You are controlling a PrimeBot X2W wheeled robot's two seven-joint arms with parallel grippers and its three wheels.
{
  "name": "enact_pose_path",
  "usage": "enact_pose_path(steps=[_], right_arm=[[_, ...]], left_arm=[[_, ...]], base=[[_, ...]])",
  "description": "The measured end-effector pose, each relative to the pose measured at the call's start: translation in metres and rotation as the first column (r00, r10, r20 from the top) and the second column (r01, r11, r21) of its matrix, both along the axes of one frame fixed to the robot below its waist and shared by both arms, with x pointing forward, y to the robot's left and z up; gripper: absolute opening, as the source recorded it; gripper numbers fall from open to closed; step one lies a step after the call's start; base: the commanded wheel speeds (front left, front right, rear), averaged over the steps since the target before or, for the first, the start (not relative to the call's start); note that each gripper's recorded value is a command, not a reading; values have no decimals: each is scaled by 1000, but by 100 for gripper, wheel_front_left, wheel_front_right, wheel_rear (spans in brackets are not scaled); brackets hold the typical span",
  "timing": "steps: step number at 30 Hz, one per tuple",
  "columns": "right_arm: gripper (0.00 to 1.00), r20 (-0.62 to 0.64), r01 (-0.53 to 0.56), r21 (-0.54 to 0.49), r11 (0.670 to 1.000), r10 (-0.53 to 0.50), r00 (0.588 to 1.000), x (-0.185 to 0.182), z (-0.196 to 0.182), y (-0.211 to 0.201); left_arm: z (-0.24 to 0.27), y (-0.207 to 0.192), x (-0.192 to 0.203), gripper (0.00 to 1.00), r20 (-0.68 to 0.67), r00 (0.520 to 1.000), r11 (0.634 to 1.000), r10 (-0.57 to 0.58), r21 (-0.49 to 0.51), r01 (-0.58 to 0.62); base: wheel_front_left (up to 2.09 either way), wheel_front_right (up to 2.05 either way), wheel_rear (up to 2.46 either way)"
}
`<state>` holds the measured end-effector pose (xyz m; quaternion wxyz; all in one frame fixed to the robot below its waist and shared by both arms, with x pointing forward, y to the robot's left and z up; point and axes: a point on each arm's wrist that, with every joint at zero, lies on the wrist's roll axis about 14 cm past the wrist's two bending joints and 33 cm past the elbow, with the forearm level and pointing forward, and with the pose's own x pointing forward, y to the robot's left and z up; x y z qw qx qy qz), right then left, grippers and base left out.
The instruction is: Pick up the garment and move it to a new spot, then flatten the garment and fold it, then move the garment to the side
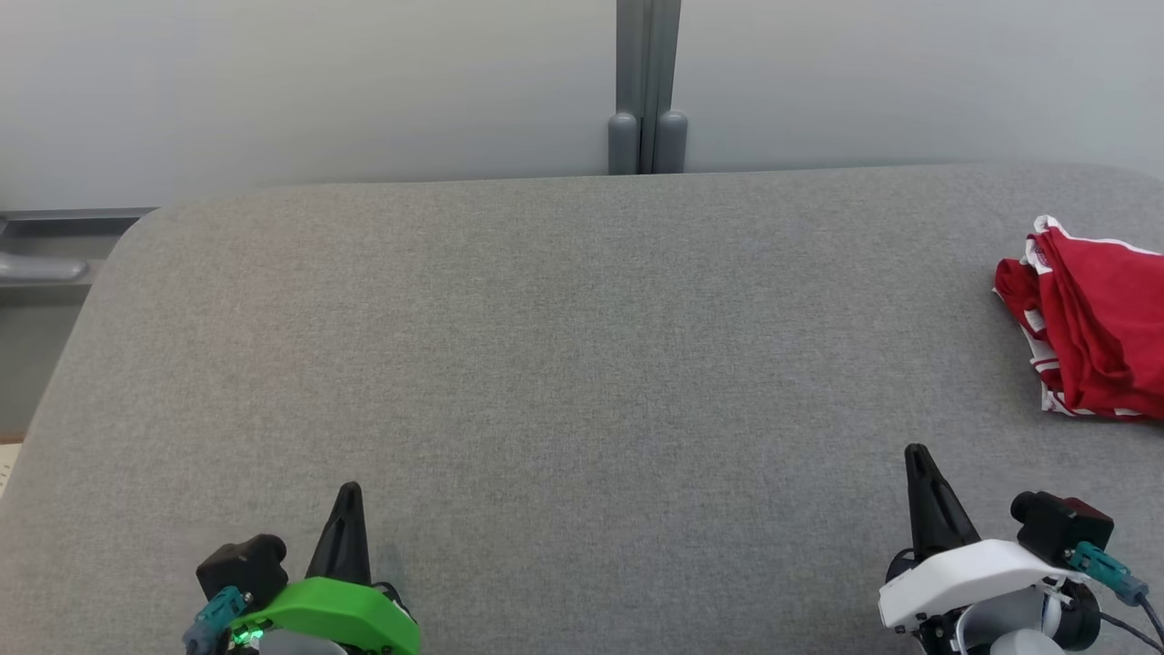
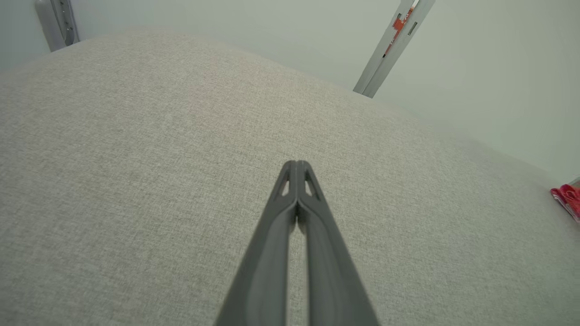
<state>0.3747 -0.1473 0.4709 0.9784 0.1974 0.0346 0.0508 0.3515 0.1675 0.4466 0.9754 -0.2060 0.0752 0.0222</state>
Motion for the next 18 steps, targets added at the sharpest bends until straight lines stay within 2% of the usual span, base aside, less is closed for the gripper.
enact_pose_path(steps=[9,18], right_arm=[[0,-31,44,138,989,-40,999,2,1,-8],[0,-62,80,266,961,-66,996,3,1,-15]], left_arm=[[1,7,3,0,-18,999,989,39,-139,-41],[3,13,5,0,-31,997,961,69,-267,-75]], base=[[0,0,0],[0,0,0]])
